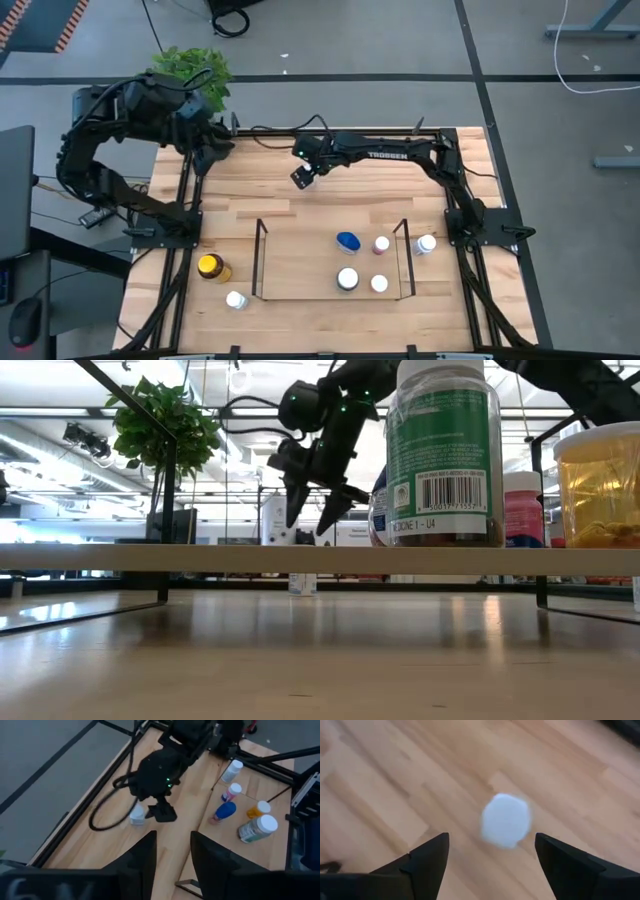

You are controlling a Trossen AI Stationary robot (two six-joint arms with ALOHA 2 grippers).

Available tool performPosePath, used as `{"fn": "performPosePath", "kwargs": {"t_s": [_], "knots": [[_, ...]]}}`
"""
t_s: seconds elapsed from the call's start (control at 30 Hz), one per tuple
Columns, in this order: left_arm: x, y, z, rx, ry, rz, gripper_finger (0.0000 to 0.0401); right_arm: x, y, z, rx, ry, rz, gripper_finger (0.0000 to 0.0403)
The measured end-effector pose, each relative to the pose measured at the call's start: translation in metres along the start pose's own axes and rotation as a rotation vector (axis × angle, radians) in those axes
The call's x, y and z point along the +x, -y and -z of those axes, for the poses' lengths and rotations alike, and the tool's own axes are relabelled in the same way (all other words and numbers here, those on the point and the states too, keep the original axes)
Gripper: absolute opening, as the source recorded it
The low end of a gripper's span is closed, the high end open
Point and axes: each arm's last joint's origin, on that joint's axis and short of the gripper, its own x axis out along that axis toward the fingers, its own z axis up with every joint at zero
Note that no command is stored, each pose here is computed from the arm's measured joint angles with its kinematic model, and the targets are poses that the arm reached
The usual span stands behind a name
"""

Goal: Pick and place medicine bottles onto shelf by color
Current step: Put the blue patterned pill bottle on the shelf

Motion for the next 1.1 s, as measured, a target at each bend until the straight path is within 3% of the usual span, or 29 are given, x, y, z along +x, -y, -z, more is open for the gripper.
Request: {"fn": "performPosePath", "kwargs": {"t_s": [0.27, 0.53, 0.8, 0.93, 1.1], "knots": [[-0.007, -0.002, 0.003, 0.008, 0.023, -0.025, 0.0123, 0.01, 0.014, -0.007, 0.032, -0.02, 0.01, 0.0312], [-0.007, -0.002, 0.003, 0.031, 0.023, -0.026, 0.0119, 0.033, 0.011, -0.002, 0.044, -0.061, -0.014, 0.0312], [-0.007, -0.002, 0.003, 0.038, 0.023, -0.026, 0.012, 0.034, 0.012, -0.005, 0.063, -0.035, -0.005, 0.031], [-0.007, -0.002, 0.003, 0.037, 0.023, -0.026, 0.0115, 0.034, 0.014, -0.006, 0.068, -0.05, -0.011, 0.0287], [-0.007, -0.002, 0.003, 0.037, 0.023, -0.026, 0.0116, 0.034, 0.015, -0.006, 0.064, -0.052, -0.014, 0.0229]]}}
